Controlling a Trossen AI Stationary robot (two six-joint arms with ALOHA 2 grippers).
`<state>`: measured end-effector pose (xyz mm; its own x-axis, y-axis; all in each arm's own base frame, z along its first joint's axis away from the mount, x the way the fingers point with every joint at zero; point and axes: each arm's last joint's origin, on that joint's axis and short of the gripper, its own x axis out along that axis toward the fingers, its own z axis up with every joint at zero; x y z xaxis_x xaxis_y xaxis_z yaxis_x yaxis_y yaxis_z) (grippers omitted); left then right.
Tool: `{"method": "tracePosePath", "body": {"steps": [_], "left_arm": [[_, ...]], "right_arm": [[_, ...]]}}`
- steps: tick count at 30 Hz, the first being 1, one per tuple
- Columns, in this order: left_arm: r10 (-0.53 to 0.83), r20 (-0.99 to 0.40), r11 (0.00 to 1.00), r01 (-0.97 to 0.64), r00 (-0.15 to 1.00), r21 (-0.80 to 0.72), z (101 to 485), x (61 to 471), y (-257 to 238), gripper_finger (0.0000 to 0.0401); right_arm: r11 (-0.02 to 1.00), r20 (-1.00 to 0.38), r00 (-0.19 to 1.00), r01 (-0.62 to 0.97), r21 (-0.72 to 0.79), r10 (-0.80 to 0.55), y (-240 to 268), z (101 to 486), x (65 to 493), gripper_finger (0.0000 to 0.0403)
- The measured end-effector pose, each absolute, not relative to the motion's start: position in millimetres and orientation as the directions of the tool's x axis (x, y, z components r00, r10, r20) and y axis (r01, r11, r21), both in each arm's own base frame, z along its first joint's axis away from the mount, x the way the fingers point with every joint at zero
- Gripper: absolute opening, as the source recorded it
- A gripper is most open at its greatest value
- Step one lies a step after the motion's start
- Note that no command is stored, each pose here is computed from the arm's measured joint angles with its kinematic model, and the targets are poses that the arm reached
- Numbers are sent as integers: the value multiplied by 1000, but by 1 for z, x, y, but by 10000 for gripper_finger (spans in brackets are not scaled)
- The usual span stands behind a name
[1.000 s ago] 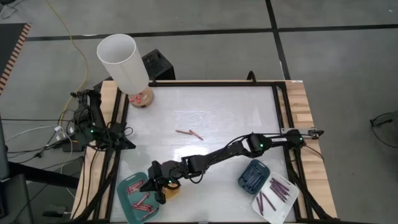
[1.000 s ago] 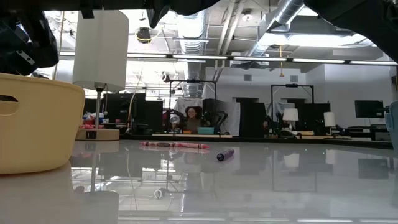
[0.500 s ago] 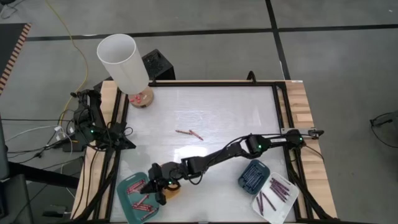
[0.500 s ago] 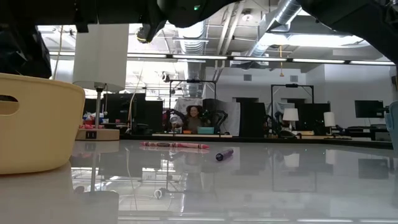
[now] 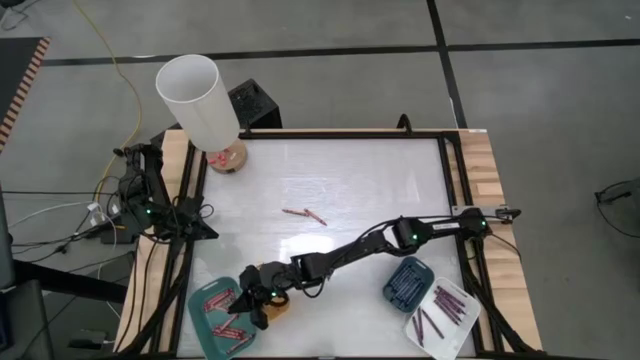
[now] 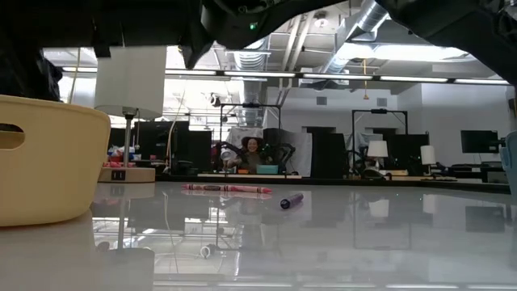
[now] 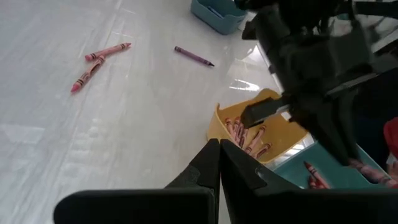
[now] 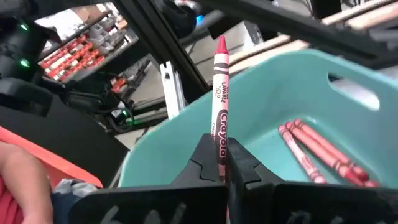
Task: Sort crayons
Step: Put the red crayon into the blue bin, then put the pink crayon into the yellow bin
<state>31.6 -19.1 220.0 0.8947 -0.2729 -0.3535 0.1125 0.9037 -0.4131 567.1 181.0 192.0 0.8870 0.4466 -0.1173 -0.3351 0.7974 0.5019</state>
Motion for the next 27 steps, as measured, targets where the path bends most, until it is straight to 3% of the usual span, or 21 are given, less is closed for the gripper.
{"method": "tracePosePath", "body": {"steps": [11, 27], "left_arm": [[-274, -354, 904, 113, 894, -413, 220, 32, -19, 0], [-272, -354, 904, 112, 895, -412, 220, 32, -19, 0]], "right_arm": [[781, -118, 889, -317, 538, 442, 169, 192, 571, 7], [779, -121, 890, -311, 544, 439, 166, 191, 571, 75]]}}
